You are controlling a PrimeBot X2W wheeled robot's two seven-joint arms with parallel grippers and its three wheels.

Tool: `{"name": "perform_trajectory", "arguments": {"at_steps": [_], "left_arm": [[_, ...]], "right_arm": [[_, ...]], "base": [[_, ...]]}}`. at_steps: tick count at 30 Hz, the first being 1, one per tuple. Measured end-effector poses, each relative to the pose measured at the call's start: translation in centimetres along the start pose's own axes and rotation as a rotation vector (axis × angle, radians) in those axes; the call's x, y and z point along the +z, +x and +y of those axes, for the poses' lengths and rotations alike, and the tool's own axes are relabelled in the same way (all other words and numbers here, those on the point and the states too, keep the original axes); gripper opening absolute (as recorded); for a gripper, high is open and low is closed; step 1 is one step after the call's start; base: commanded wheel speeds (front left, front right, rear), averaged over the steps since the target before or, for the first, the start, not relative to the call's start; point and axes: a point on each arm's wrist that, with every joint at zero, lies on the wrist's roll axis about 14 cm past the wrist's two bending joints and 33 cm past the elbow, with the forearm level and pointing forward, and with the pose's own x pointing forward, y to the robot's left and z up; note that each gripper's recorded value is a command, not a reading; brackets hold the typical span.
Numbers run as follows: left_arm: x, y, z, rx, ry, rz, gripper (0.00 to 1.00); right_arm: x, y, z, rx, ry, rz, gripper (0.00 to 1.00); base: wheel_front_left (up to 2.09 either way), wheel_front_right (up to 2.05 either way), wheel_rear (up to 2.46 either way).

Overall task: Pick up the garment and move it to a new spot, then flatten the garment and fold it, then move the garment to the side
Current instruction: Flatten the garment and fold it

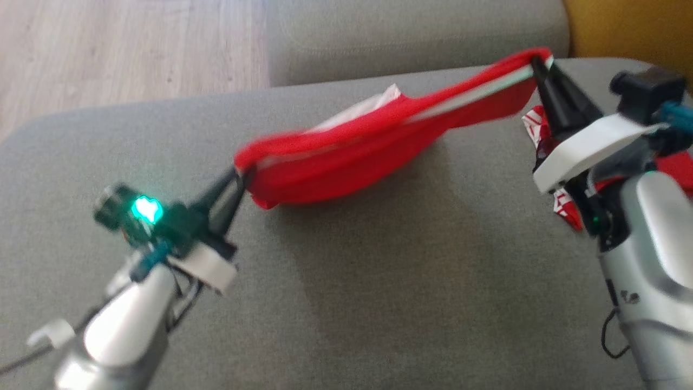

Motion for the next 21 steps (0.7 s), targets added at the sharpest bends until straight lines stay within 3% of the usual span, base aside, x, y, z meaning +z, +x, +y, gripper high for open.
{"name": "perform_trajectory", "arguments": {"at_steps": [7, 12, 16, 21], "left_arm": [[9.6, 0.3, 3.4, 0.023, 0.206, -0.178, 0.0], [16.3, -0.9, 3.5, 0.021, 0.316, -0.306, 0.0], [19.7, -2.0, 3.7, 0.029, 0.336, -0.368, 0.0], [20.3, -1.8, 3.9, 0.018, 0.31, -0.365, 0.0]], "right_arm": [[8.0, -1.9, 1.9, 0.047, -0.048, -0.187, 0.0], [13.3, -4.5, 2.9, 0.052, -0.105, -0.324, 0.0], [15.3, -6.4, 2.7, 0.02, -0.117, -0.372, 0.0], [15.0, -6.2, 2.5, -0.007, -0.125, -0.336, 0.0]], "base": [[0.0, 0.0, 0.0], [0.0, 0.0, 0.0], [0.0, 0.0, 0.0], [0.0, 0.0, 0.0]]}}
